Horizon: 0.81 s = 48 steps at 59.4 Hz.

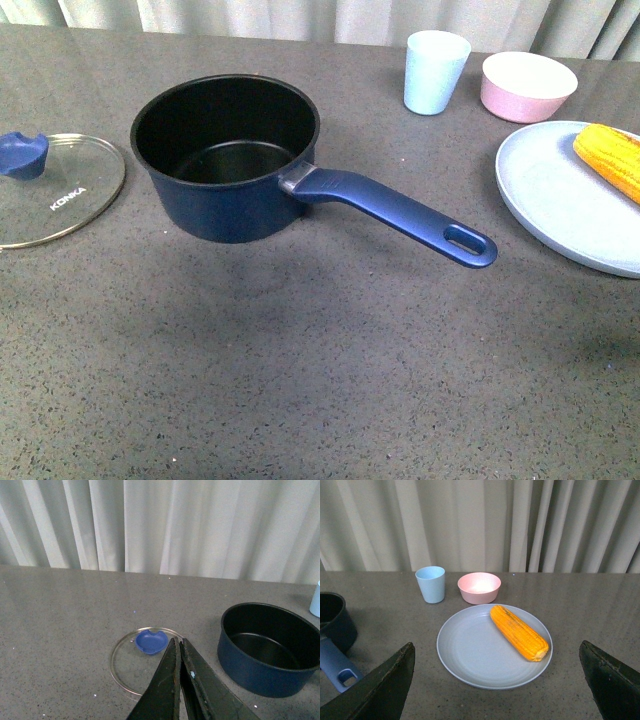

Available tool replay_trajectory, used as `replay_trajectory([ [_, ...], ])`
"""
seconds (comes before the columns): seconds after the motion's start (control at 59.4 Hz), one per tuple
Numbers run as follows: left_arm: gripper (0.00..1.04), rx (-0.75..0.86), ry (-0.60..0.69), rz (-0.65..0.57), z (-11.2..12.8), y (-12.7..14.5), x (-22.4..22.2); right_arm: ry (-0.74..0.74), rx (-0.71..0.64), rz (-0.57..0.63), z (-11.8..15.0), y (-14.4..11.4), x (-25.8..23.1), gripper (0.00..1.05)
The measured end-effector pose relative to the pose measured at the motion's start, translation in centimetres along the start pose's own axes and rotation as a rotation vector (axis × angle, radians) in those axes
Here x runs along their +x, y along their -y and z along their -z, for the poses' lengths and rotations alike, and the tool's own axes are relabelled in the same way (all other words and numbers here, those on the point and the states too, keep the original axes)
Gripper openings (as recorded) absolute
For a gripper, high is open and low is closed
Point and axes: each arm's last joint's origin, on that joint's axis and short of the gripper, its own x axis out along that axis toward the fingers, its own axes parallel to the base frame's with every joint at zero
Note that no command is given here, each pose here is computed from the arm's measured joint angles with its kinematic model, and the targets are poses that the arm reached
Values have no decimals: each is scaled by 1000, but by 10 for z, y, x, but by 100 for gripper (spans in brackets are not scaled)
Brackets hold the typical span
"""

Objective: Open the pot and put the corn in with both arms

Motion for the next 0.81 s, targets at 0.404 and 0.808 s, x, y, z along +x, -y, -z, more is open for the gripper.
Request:
replay_trajectory([
  [0.404,2,0,4,0,-1,0,-11,0,0,0,0,0,0,96],
  [0.808,2,0,-28,0,4,0,-26,0,0,0,0,0,0,96],
])
